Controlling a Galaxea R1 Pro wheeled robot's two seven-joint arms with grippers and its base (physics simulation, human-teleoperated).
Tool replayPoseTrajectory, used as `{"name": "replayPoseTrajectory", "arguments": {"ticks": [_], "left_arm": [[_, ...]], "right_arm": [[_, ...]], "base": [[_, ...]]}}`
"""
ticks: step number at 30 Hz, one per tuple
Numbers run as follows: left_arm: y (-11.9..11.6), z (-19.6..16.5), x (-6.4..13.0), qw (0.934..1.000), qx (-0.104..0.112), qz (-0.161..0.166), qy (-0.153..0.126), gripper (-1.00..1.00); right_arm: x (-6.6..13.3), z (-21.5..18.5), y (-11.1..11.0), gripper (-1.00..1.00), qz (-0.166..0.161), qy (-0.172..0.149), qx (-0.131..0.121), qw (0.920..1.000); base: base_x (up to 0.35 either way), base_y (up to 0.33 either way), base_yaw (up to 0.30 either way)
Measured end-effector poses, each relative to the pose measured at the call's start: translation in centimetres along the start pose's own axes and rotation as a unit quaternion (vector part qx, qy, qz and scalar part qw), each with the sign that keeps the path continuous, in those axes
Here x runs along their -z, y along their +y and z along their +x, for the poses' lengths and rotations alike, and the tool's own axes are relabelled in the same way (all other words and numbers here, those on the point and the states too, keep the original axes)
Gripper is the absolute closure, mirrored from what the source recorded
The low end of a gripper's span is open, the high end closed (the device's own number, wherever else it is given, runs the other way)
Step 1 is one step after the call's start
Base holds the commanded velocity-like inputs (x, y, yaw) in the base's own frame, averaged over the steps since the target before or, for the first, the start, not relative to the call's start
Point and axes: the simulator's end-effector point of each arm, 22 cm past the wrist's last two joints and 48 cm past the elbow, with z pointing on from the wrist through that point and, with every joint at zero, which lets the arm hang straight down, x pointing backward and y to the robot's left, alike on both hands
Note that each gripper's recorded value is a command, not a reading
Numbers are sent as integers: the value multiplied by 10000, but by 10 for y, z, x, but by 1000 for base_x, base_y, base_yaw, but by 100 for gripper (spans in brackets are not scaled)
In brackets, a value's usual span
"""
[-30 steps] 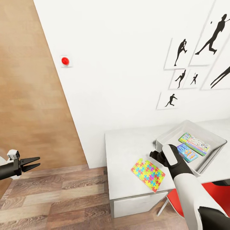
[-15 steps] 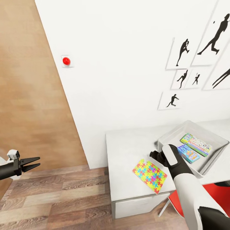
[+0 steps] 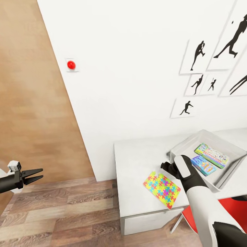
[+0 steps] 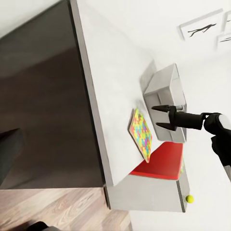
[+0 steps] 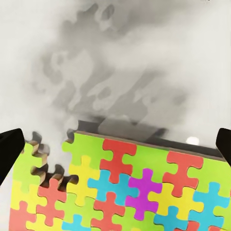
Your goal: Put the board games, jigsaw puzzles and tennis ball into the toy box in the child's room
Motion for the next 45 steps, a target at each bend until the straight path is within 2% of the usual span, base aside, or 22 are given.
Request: {"name": "replayPoseTrajectory", "arguments": {"ticks": [45], "left_arm": [[23,9,-9,9997,200,-114,122,-100]], "right_arm": [[-27,13,-9,-100,158,136,-14,9998]], "base": [[4,0,0]]}}
